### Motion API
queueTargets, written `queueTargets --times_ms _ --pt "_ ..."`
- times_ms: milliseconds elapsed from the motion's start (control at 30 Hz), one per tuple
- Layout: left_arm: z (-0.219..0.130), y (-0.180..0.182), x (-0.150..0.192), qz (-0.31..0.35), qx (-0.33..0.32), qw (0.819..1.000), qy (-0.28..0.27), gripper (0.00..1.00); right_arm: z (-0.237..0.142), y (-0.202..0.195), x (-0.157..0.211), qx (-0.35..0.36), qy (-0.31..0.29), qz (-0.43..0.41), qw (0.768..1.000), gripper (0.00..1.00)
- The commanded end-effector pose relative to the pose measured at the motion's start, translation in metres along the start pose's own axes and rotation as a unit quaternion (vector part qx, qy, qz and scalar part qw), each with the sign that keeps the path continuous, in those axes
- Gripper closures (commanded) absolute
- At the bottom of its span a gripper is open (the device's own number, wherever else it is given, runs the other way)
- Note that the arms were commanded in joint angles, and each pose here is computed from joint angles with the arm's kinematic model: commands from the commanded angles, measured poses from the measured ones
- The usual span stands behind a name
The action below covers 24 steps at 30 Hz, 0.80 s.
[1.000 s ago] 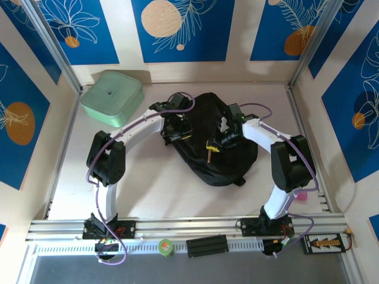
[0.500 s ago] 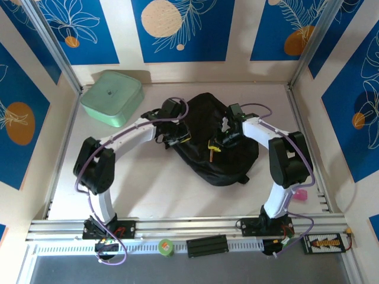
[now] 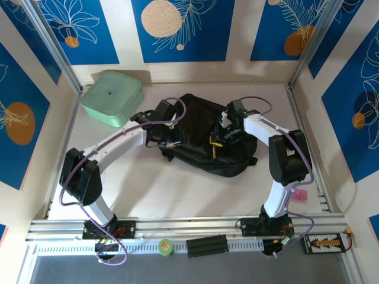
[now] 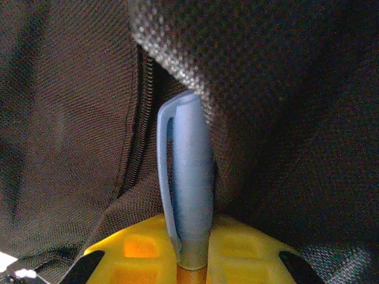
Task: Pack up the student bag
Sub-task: Rotate the student bag at the center of the table, then open the student bag at the top-center of the table.
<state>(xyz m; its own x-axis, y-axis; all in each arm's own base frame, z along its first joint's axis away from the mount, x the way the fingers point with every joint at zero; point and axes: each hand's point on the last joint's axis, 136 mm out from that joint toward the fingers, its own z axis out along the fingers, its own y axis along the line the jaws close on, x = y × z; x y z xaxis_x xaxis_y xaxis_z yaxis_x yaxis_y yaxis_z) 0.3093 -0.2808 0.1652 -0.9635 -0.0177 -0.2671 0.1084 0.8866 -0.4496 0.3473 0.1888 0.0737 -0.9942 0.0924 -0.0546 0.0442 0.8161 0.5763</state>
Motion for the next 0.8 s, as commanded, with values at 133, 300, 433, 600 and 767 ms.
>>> queueTargets --times_ms 133,300,433,600,767 --pt "-0.009 -0.014 -0.046 0.214 -0.093 0.972 -0.02 0.46 -0.003 -0.007 0.004 -0.005 -0.012 0.008 1.0 0.91" --pt "0.017 -0.021 -0.074 0.246 -0.164 0.955 -0.025 0.43 -0.002 -0.005 0.004 -0.012 -0.014 0.014 1.0 0.91" --pt "0.043 -0.021 -0.079 0.25 -0.201 0.947 -0.017 0.39 0.001 -0.007 0.005 -0.016 -0.016 0.024 0.999 0.91" --pt "0.069 -0.008 -0.083 0.251 -0.247 0.936 -0.014 0.3 0.005 -0.009 0.007 -0.023 -0.015 0.034 0.999 0.91" --pt "0.088 0.022 -0.077 0.241 -0.305 0.921 0.009 0.35 0.01 -0.015 0.009 -0.018 -0.009 0.039 0.999 0.91"
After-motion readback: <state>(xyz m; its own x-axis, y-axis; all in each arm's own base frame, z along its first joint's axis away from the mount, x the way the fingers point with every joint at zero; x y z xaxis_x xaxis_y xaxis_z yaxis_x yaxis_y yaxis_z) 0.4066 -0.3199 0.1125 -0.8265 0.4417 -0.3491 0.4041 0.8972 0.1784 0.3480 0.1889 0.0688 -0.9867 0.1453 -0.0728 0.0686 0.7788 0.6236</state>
